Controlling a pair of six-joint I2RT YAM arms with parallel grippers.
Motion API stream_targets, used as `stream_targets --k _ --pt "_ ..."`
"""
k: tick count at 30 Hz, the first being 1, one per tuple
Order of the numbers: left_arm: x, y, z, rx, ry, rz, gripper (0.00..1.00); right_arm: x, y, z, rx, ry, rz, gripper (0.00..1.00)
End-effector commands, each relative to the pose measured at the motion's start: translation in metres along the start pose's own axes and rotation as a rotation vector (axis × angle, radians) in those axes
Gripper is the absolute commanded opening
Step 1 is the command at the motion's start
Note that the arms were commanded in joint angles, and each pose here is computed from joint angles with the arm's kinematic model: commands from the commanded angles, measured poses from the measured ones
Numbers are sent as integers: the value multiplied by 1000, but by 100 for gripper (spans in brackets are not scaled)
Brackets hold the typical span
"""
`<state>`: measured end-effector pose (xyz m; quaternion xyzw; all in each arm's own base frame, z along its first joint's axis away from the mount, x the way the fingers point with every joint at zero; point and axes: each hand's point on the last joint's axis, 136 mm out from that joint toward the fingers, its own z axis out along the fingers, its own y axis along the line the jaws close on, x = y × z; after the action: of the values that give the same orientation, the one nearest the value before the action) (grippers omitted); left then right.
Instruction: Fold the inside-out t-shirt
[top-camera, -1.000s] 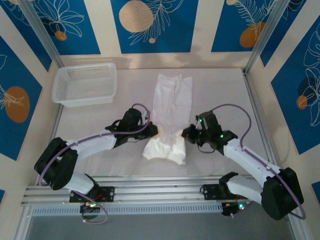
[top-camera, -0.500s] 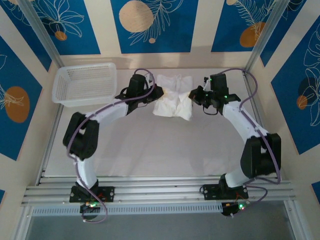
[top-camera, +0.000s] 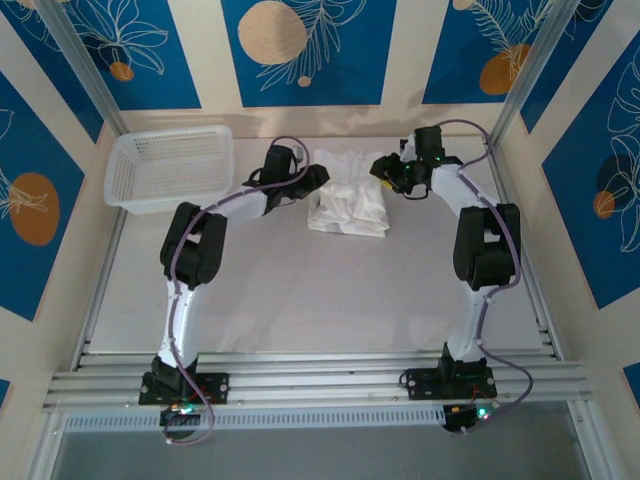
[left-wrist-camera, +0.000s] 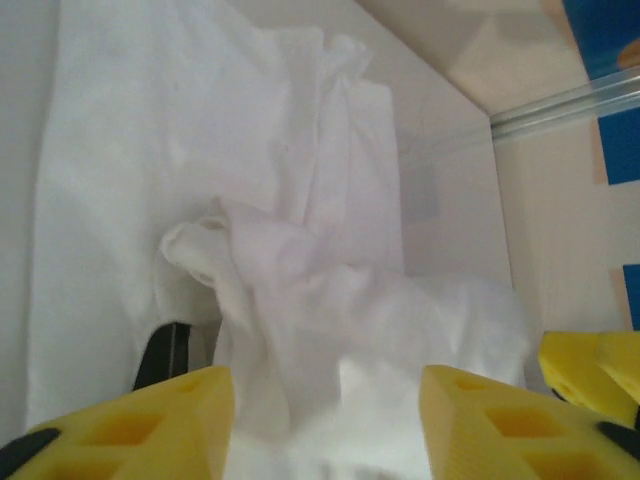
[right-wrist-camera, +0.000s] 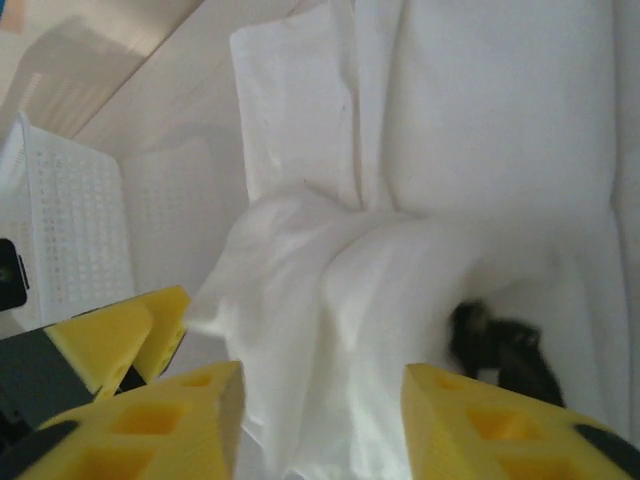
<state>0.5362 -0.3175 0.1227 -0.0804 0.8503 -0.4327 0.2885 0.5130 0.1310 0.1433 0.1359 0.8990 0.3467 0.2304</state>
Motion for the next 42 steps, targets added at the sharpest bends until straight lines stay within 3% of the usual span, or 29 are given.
stream_targets --k 1,5,11,18,23,26,28,32,38,40,42 --pt "-28 -27 -27 51 -37 104 56 -8 15 -47 -14 -51 -56 55" --pt "0 1 -53 -76 7 152 56 28 -8 -61 -41 -64 -36 57" --pt "49 53 -49 -156 114 98 44 87 -55 -28 9 21 48 56" --pt "43 47 -16 -113 120 38 48 96 -69 19 42 112 57 54" --pt "67 54 6 -145 202 16 33 101 -66 35 21 154 84 24" --pt "84 70 -1 -200 228 -6 17 110 -76 31 52 153 107 6" --pt "95 76 -10 -207 237 -21 11 120 -81 27 63 163 112 1" --pt "120 82 -39 -215 267 -23 4 150 -87 10 78 215 100 0" --pt "165 86 -98 -208 285 -57 4 220 -88 -23 96 292 130 0" --pt "176 79 -114 -208 293 -40 8 238 -81 -36 95 298 129 11" --pt "182 70 -128 -224 300 1 18 250 -66 -48 69 293 105 26"
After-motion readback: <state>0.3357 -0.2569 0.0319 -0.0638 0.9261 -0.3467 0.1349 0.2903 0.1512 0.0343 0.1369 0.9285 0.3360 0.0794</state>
